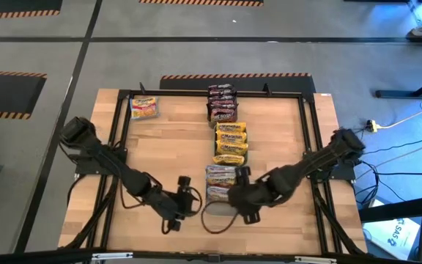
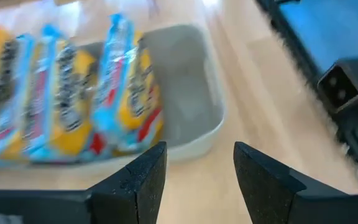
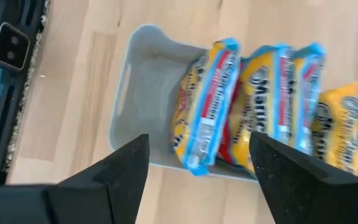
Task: Sort Maruchan noodles
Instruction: Put the blue noodle pack into the gray bin
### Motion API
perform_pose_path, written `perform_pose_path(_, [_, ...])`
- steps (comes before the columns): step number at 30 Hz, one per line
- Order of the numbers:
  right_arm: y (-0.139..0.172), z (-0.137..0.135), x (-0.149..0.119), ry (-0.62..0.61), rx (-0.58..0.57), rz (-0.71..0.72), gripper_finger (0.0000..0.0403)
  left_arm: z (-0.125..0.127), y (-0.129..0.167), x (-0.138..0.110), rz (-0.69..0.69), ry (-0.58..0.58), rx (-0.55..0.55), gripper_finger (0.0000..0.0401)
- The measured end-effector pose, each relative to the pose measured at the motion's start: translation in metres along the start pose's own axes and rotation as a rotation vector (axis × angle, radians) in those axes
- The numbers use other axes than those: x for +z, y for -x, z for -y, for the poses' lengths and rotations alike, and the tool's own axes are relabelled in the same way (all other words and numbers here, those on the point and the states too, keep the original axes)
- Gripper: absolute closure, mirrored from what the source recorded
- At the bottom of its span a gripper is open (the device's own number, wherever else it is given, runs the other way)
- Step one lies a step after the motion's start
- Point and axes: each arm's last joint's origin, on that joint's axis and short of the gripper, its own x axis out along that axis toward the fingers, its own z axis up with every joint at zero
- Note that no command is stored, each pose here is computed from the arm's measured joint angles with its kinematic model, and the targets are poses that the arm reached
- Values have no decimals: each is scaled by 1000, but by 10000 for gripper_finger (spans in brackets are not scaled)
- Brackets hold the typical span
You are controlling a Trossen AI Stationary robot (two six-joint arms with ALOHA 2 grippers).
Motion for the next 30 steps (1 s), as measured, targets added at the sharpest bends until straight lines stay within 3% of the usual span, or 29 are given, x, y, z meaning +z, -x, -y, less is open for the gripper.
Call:
perform_pose_path(8, [12, 29, -58, -106, -43, 246, 141, -69, 37, -2, -174, 46, 145, 219])
perform_pose_path(13, [4, 47, -97, -225, -3, 483, 141, -123, 59, -27, -189, 179, 210, 219])
perform_pose_path(16, [-2, 50, -111, -313, 37, 603, 141, -153, 74, -47, -174, 306, 311, 219])
perform_pose_path(19, [-11, 50, -118, -380, 71, 663, 141, -175, 87, -59, -141, 403, 409, 219])
perform_pose_path(25, [-25, 48, -121, -427, 61, 707, 141, -202, 99, -67, -136, 468, 559, 219])
perform_pose_path(30, [-34, 47, -119, -382, 3, 702, 141, -240, 99, -89, -277, 592, 714, 219])
